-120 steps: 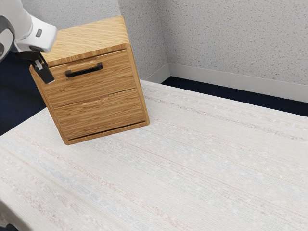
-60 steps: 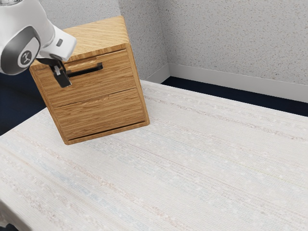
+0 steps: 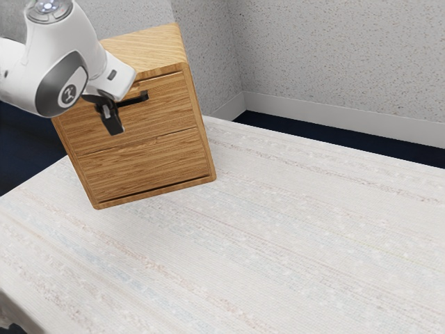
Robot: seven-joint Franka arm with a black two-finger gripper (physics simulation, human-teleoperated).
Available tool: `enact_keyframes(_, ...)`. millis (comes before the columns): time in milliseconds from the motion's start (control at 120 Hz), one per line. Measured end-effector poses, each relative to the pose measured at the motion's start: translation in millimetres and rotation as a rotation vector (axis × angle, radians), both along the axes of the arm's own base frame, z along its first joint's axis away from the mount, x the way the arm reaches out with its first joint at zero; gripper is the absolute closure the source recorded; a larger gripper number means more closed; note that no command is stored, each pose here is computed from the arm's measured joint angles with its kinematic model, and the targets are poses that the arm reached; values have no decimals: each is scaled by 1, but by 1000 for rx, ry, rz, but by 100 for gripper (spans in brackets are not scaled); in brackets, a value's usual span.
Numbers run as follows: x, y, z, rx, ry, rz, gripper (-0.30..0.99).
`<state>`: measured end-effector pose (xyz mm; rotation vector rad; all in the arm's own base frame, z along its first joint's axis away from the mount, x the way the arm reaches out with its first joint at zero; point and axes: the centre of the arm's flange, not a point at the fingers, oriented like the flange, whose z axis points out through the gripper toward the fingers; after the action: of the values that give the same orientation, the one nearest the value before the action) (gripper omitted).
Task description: Pull the drawer handle with one arm to open the drawer
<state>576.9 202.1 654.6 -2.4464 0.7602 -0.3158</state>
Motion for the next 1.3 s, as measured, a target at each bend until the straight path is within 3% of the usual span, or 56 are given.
enact_keyframes(550,22,5,-26,-24,27,-22,0)
enact_keyframes(1300,-43,-33,-8,-101,17,-121,3)
